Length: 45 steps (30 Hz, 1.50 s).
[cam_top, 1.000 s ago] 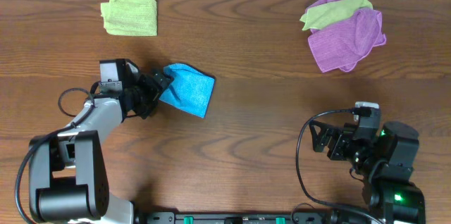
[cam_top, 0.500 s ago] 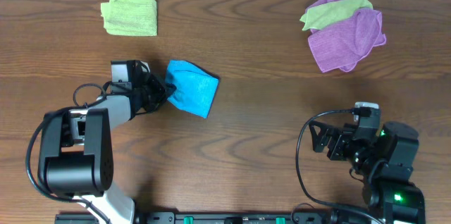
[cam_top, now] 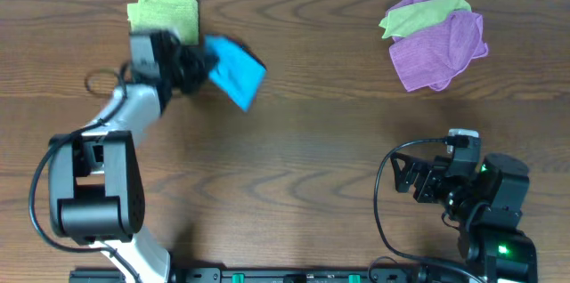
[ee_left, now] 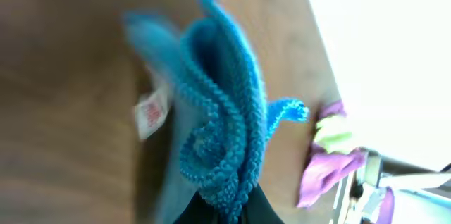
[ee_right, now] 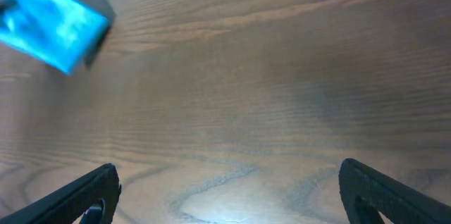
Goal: Fold the cloth
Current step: 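Grasp the folded blue cloth with the left gripper and lift it, then place the blue cloth onto the yellow-green cloth and open the left gripper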
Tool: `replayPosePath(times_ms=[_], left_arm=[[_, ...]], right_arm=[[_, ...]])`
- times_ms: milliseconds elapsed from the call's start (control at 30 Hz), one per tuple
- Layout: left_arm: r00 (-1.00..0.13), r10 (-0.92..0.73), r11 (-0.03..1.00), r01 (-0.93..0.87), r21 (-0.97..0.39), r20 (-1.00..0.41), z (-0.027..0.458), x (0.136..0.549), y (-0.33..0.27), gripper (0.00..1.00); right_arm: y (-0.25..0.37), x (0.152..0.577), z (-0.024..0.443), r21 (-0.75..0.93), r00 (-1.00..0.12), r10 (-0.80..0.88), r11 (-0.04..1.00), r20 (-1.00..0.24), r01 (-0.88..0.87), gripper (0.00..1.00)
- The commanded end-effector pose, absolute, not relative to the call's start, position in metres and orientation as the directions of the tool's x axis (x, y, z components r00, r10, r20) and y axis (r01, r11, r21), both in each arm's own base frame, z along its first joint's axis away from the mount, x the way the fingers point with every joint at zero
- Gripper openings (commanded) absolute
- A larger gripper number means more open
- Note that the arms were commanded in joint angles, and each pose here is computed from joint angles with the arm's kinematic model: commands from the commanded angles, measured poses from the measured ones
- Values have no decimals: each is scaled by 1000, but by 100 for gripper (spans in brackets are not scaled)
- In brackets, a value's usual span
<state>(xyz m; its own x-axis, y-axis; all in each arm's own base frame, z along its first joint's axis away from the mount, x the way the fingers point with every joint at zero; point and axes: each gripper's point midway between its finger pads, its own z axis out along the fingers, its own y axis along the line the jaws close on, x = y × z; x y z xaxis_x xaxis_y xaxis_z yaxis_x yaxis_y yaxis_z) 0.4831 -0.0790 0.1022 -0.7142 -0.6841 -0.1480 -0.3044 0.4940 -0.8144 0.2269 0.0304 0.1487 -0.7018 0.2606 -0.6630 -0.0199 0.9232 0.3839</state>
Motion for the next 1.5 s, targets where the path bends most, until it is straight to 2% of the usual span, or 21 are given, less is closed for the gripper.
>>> replayPosePath(times_ms=[0, 233, 600, 767, 933, 1200, 1467], left_arm=[[-661, -713, 520, -277, -808, -233, 142, 513, -68, 6], [-550, -745, 578, -251, -776, -377, 186, 557, -39, 6], [-483, -770, 571, -232, -787, -416, 179, 630, 7, 6], [-456, -782, 566, -235, -790, -425, 175, 648, 26, 6], [-463, -789, 558, -267, -786, -403, 161, 647, 35, 6], [-534, -742, 620, -318, -718, -404, 135, 631, 39, 5], [-527, -752, 634, -415, -653, -396, 116, 617, 64, 6]], right_arm=[[31, 227, 149, 397, -701, 274, 917, -659, -15, 99], [31, 227, 149, 397, -701, 274, 918, -659, -15, 99], [31, 227, 149, 397, -701, 274, 917, -659, -15, 99], [31, 227, 149, 397, -701, 274, 917, -659, -15, 99], [31, 227, 149, 397, -701, 274, 917, -659, -15, 99], [31, 227, 149, 397, -701, 274, 918, -659, -15, 99], [31, 227, 149, 397, -701, 274, 917, -659, -15, 99]])
